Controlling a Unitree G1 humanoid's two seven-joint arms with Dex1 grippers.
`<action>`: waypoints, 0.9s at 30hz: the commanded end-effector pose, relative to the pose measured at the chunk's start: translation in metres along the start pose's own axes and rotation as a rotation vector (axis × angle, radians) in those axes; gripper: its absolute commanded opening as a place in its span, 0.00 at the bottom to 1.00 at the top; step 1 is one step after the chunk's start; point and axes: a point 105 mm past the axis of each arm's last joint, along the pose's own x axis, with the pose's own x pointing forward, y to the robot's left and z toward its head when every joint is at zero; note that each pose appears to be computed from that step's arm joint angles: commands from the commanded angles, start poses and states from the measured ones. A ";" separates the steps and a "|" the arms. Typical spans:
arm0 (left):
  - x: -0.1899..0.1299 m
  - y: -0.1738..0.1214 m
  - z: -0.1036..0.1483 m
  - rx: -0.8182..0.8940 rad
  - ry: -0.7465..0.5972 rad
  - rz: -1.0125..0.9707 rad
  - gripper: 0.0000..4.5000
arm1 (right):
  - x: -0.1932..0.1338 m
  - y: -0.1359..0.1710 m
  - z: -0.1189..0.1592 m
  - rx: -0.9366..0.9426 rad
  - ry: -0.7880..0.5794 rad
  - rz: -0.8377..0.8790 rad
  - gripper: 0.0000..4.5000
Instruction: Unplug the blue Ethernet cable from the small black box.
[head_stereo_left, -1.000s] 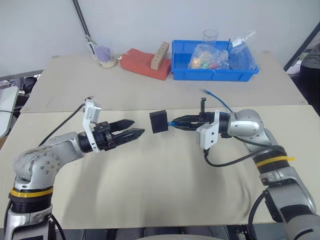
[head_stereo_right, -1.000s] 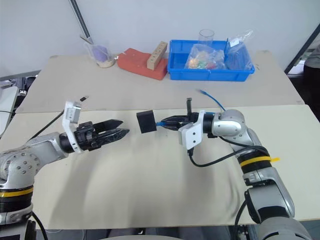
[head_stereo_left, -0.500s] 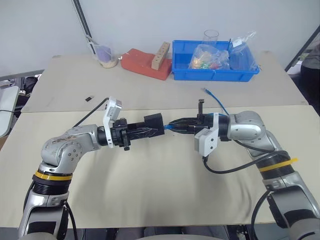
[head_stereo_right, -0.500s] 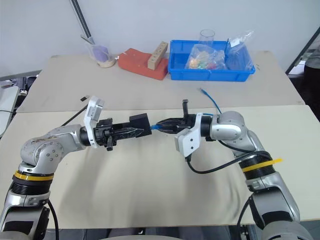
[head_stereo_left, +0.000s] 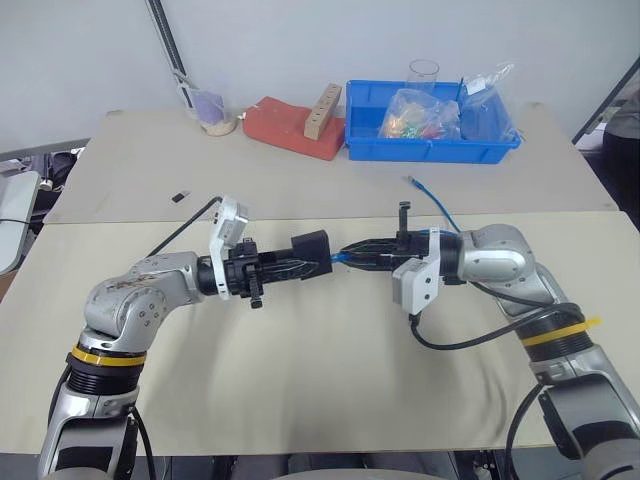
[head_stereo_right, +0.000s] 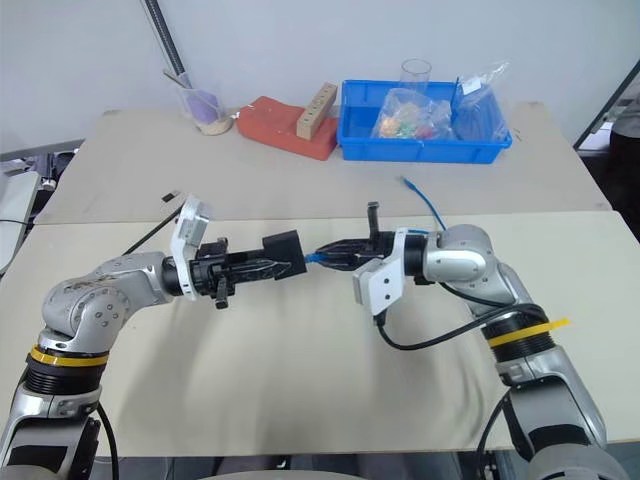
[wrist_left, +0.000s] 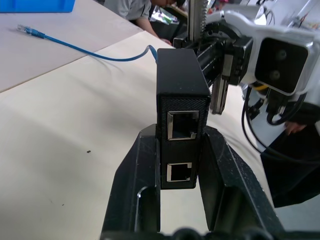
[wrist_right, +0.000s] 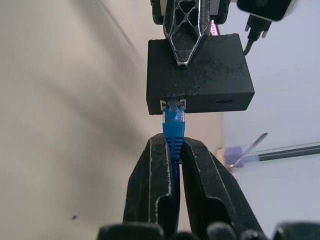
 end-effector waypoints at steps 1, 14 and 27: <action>0.001 -0.010 0.007 0.102 0.016 -0.045 0.12 | -0.008 -0.008 0.007 0.033 -0.013 0.030 0.42; 0.002 -0.002 0.010 0.350 0.073 -0.125 0.12 | -0.039 -0.017 0.013 1.040 -0.005 0.179 0.99; 0.005 0.005 0.023 0.417 0.109 -0.184 0.12 | -0.003 -0.020 -0.001 1.092 0.025 0.144 0.99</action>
